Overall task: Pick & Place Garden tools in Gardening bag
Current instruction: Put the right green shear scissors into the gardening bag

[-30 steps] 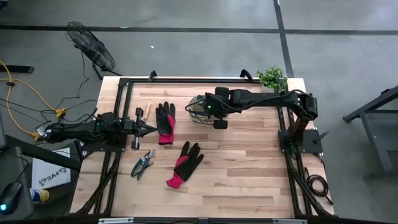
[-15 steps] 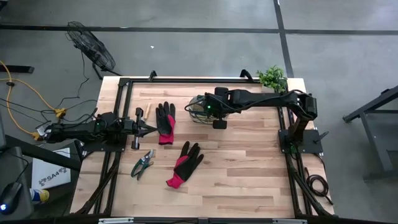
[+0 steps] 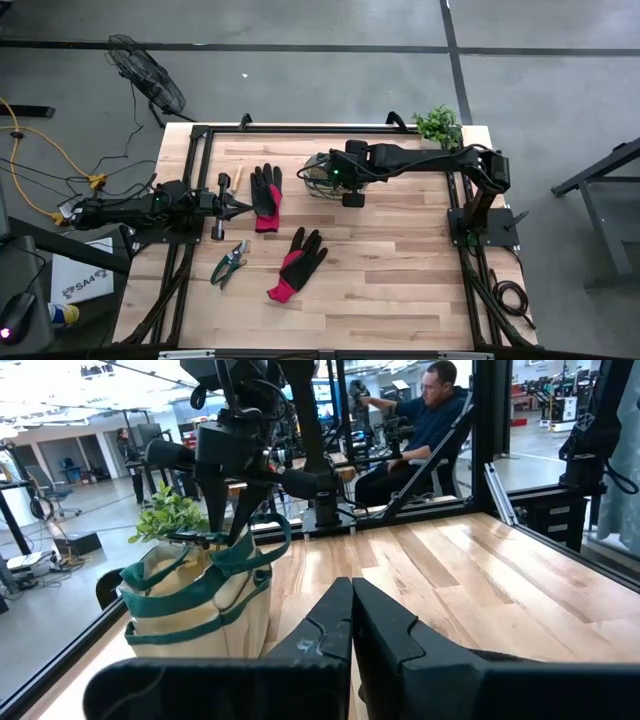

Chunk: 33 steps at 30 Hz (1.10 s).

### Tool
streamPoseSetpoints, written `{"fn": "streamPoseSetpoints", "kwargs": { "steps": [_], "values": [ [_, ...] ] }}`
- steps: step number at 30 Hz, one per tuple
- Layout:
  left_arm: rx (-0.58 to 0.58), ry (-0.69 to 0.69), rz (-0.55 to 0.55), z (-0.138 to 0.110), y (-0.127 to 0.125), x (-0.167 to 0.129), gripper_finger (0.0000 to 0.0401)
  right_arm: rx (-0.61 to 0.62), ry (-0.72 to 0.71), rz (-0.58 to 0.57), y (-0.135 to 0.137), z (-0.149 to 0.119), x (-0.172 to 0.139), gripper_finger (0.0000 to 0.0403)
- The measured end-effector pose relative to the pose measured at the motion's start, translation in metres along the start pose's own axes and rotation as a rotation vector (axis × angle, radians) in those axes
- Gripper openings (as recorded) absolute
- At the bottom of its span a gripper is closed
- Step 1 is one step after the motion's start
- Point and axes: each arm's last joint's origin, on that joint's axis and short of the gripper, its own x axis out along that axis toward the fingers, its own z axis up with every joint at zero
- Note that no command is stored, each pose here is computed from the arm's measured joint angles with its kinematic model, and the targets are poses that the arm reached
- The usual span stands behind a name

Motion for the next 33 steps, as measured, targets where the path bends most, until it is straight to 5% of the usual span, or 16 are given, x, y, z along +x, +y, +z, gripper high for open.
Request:
{"fn": "streamPoseSetpoints", "kwargs": {
  "steps": [33],
  "values": [
    [0.000, 0.000, 0.000, 0.000, 0.000, 0.000, 0.0001, 0.012, 0.042, 0.002, -0.007, 0.000, 0.020, 0.0062]
  ]
}}
